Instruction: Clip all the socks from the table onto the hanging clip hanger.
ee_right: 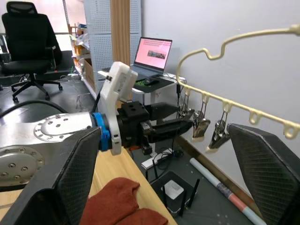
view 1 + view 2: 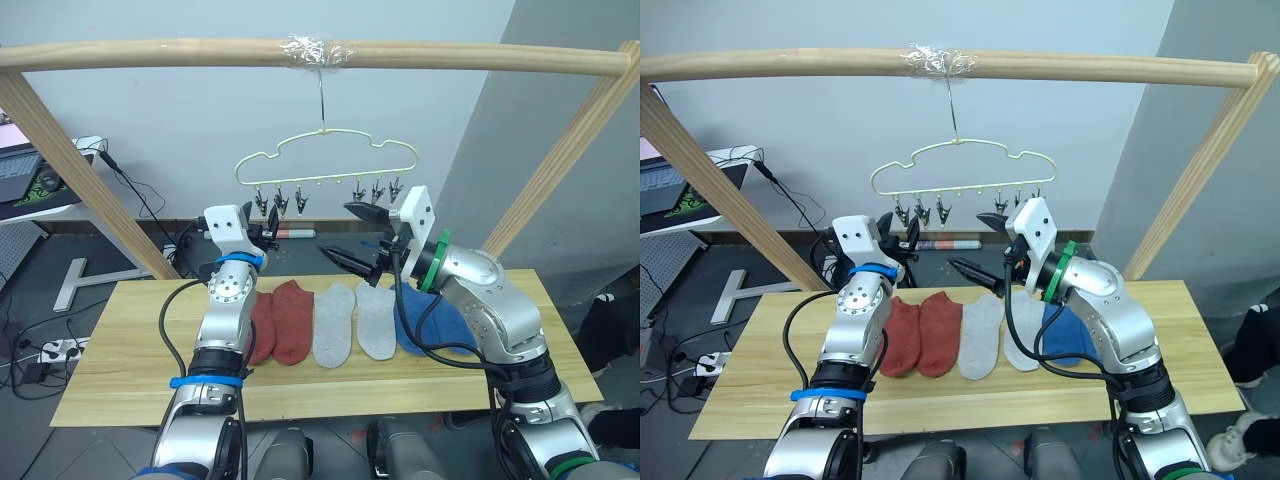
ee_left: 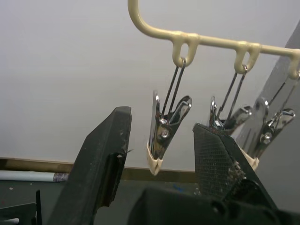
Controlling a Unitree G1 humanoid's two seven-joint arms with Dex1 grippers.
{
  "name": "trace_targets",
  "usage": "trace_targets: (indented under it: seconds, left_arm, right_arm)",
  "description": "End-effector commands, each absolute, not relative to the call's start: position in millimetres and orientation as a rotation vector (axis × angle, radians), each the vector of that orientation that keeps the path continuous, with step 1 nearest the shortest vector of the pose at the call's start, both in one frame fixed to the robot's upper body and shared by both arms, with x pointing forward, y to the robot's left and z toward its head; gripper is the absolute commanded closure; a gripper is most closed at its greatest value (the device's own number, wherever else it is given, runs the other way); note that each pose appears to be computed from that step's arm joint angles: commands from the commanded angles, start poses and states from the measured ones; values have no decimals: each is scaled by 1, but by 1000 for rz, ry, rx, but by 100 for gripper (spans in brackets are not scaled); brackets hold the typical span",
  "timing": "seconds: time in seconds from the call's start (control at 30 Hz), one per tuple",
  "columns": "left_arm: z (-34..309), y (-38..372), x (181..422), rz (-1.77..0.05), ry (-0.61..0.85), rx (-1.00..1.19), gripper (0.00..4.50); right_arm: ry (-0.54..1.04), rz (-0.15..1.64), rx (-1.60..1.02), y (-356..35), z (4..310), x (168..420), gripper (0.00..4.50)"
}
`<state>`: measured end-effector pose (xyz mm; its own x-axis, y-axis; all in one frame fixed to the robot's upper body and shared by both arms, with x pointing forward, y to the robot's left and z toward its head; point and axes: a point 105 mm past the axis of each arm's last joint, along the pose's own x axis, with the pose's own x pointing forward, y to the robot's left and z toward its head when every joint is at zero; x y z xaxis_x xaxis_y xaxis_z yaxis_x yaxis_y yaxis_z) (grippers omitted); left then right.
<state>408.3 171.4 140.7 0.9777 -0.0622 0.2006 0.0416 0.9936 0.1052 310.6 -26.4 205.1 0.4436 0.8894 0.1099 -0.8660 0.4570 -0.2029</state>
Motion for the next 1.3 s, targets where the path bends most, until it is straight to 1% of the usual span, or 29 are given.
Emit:
trace_targets:
  seconds: [0.03,0.4,0.7,0.93,0.97,1.03,1.13,1.23,1.3]
  left_arm:
    - [161,172,410,-39,-278,114,207]
    - [172,173,413,-30,-308,121,207]
    - [172,174,412,-29,-308,124,207]
    - [166,168,414,-68,-277,96,207]
    - [166,167,414,-74,-275,95,245]
    - [165,167,414,-82,-271,94,287]
    - [165,166,415,-84,-269,96,381]
    - [166,166,415,-83,-272,91,442]
    - [167,168,415,-81,-274,89,449]
  right_arm:
    - [-276,1105,-126,-27,222,305,0]
    - [-280,1104,-118,-26,225,304,0]
    - [-283,1106,-112,-25,226,304,0]
    - [-280,1100,-105,-26,226,304,0]
    - [-280,1099,-106,-26,226,304,0]
    - [-279,1097,-108,-27,225,305,0]
    - [-277,1090,-108,-28,224,306,0]
    - [-275,1091,-105,-28,223,304,0]
    - [-272,1091,-105,-28,222,304,0]
